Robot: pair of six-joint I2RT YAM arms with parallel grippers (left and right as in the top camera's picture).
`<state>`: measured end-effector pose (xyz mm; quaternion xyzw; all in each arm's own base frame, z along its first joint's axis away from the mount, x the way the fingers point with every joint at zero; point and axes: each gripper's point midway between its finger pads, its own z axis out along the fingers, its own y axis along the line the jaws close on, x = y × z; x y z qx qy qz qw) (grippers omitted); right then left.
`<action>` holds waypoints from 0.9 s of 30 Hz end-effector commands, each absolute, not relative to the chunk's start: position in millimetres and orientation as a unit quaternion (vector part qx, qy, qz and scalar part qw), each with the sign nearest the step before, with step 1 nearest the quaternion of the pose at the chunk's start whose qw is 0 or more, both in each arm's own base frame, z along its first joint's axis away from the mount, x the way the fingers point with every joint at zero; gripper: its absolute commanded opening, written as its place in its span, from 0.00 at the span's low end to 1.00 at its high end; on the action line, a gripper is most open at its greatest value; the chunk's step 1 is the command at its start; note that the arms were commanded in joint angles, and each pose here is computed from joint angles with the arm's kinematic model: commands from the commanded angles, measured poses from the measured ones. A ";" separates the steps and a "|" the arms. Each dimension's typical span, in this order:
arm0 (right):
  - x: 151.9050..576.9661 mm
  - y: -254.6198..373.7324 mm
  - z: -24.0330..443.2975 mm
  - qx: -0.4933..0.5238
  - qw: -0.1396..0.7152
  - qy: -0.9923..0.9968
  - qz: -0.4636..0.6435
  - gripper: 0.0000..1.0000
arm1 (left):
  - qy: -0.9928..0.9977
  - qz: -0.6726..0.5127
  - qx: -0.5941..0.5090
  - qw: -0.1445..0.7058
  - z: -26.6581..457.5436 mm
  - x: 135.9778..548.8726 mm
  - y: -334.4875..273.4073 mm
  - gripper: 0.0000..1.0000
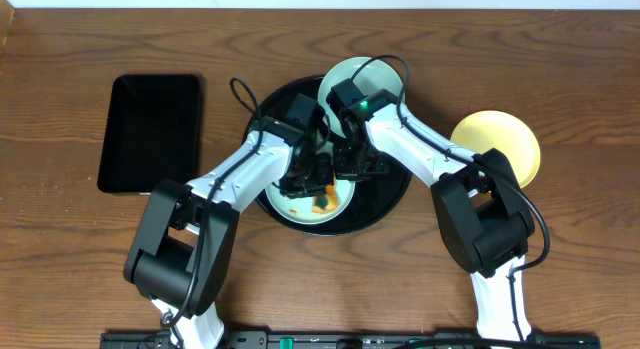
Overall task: Clean dirty plates on tray and stack at the side
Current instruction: 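Scrub the pale green plate with the sponge while right gripper holds it, then lift the sponge away with the left gripper to the tray's left side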
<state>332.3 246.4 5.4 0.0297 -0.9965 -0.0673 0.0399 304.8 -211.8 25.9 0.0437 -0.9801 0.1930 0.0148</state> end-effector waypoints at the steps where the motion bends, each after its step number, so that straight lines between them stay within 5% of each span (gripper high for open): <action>1: 325.1 238.1 -4.1 0.033 0.051 -0.997 -0.047 0.01 | -0.979 0.193 0.069 0.006 19.9 314.5 -209.4 0.08; 11: 324.7 237.8 -4.1 0.033 0.052 -0.997 -0.046 0.01 | -0.973 -0.032 0.182 -0.140 14.5 362.0 -116.0 0.07; 21: 323.8 238.8 -3.9 0.037 0.054 -0.997 -0.049 0.01 | -0.995 0.045 0.088 0.013 11.9 301.9 -145.3 0.07; 27: 323.2 239.9 -3.7 0.044 0.056 -0.996 -0.053 0.01 | -0.995 0.099 0.029 -0.015 58.3 310.4 -145.1 0.07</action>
